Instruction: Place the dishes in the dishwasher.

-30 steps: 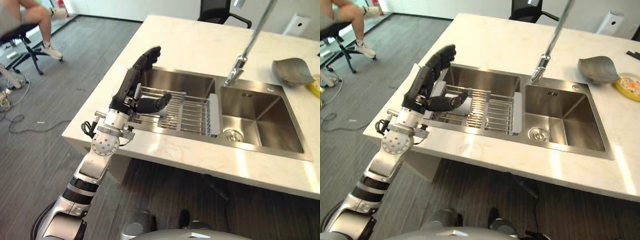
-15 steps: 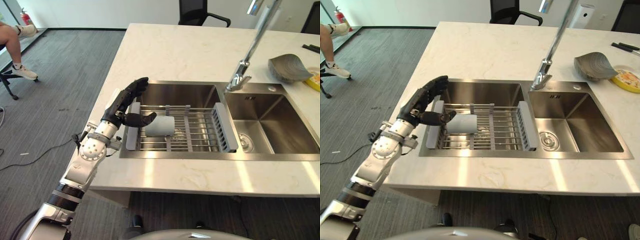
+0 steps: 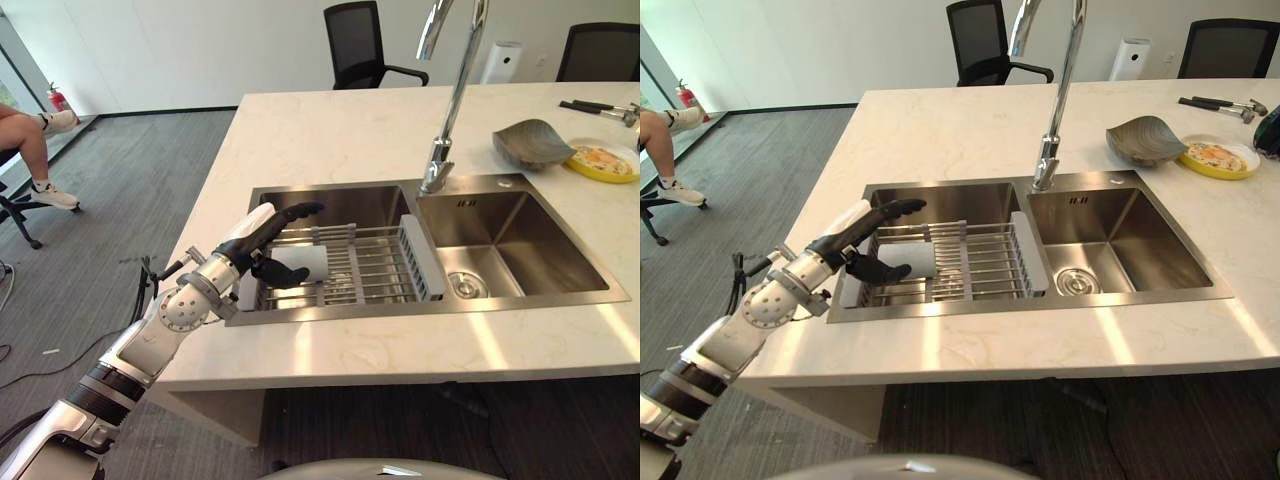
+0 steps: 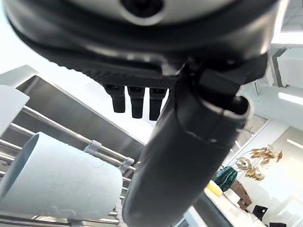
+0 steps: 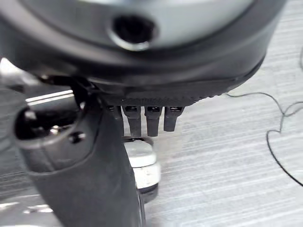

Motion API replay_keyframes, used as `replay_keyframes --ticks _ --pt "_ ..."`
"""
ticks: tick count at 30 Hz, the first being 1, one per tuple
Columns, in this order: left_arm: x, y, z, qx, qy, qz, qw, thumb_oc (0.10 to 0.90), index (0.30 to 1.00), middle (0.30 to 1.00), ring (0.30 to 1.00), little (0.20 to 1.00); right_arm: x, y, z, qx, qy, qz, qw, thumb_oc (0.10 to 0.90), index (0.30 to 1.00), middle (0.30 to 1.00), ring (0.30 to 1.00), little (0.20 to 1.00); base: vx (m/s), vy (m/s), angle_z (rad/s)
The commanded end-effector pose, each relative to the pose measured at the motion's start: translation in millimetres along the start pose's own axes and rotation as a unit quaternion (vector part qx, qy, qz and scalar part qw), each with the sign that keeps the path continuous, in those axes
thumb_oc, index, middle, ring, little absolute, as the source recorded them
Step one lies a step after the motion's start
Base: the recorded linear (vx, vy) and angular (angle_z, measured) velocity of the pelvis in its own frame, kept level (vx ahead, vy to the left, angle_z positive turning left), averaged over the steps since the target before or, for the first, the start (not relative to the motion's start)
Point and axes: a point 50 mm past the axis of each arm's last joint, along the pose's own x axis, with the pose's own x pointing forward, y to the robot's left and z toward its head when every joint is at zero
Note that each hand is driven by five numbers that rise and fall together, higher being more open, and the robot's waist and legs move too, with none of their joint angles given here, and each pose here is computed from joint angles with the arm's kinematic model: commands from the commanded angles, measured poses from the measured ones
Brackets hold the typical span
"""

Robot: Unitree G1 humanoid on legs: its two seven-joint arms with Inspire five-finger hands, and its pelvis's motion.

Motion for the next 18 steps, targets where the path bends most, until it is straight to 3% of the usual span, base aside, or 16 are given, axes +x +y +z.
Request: replay_keyframes --ticks 1,4,8,18 --pt "20.3 56.2 20.7 0.073 -0.048 0.101 0.991 0.8 0.9 0.9 0.9 0.9 -0.4 1.2 -4.3 0.004 0.006 0.006 1.0 0.8 0.9 0.9 0.9 0.9 0.01 -0.033 -0.06" --pt "20.2 49.1 14.7 0.069 -0.036 0.099 0.992 0.8 0.9 0.9 0.9 0.9 0.8 -3.8 12.3 -0.01 -0.021 -0.018 1.0 0.8 0.9 0.9 0.9 0.9 0.01 -0.026 -0.04" --pt "29.4 35.9 1.1 0.076 0.005 0.102 0.992 0.8 0.9 0.9 0.9 0.9 7.2 37.6 30.3 0.01 -0.051 0.033 0.998 0.8 0.9 0.9 0.9 0.9 0.01 -0.008 -0.01" --pt "42.5 33.1 -17.4 0.135 0.062 0.103 0.984 0.8 0.9 0.9 0.9 0.9 5.6 24.5 30.7 0.004 -0.054 0.01 0.998 0.8 0.9 0.9 0.9 0.9 0.0 -0.014 0.0"
